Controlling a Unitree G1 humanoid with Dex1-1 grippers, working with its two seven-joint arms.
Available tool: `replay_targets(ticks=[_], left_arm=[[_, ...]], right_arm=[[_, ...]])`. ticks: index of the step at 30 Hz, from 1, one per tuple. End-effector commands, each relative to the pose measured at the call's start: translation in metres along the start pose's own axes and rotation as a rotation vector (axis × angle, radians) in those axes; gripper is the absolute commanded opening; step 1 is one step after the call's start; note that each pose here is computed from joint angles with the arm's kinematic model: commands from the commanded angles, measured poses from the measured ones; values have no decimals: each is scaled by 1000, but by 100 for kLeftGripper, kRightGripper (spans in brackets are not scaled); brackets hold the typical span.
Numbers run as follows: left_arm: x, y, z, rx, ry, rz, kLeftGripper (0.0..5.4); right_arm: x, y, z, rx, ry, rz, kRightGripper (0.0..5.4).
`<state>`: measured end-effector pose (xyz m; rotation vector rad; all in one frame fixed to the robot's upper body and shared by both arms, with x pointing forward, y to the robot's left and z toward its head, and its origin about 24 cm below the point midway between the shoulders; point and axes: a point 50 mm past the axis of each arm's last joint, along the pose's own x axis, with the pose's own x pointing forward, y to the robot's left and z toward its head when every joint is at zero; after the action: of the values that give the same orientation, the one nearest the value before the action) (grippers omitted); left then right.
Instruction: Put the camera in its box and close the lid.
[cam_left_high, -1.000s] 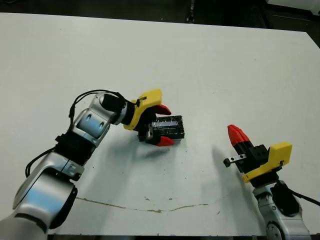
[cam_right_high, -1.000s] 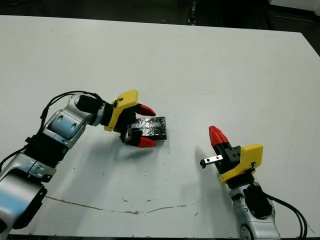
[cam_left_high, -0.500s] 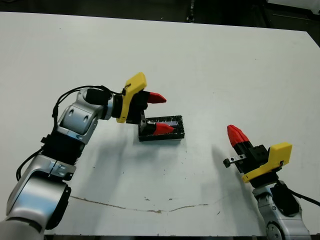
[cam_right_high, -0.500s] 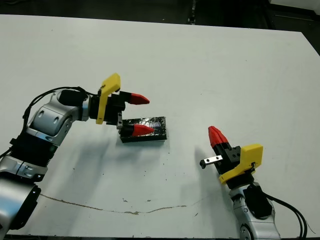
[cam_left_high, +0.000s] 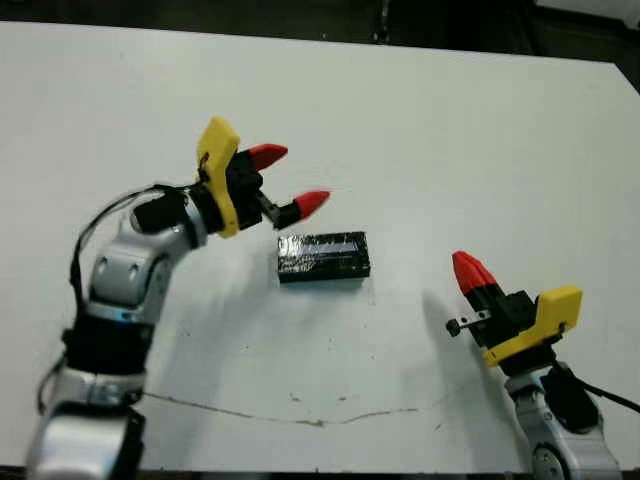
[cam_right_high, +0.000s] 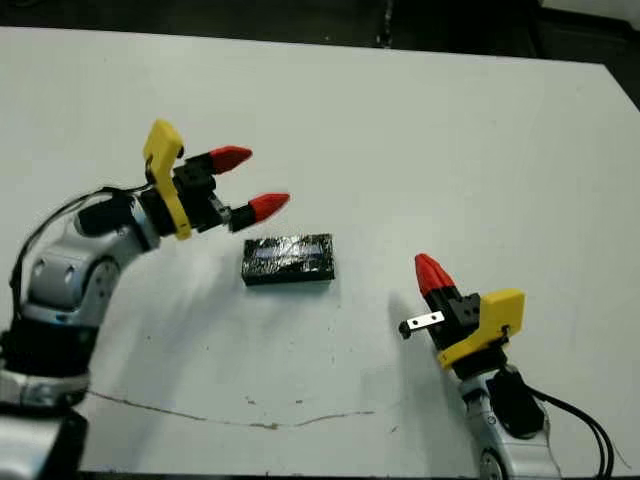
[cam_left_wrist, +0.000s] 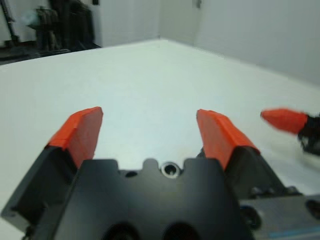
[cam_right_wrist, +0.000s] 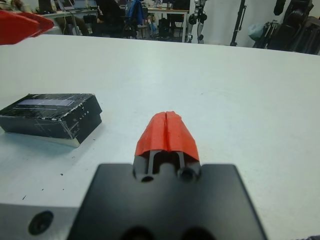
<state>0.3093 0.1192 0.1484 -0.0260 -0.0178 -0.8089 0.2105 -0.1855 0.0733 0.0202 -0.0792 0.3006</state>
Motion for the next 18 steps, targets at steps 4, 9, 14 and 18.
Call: replay_targets(ticks=[4, 9, 14, 18], left_arm=[[-2, -22, -3, 6, 4, -16, 379], [0, -30, -9, -34, 45, -30, 305], [3, -34, -10, -29, 101, -27, 233], [6, -36, -13, -18, 148, -33, 166]], right_arm=[[-2, -2, -2, -5, 20, -9, 0], [-2, -2, -1, -18, 17, -9, 0], [-2, -3, -1, -18, 20, -10, 0], [-1, -3, -1, -28, 11, -8, 0]])
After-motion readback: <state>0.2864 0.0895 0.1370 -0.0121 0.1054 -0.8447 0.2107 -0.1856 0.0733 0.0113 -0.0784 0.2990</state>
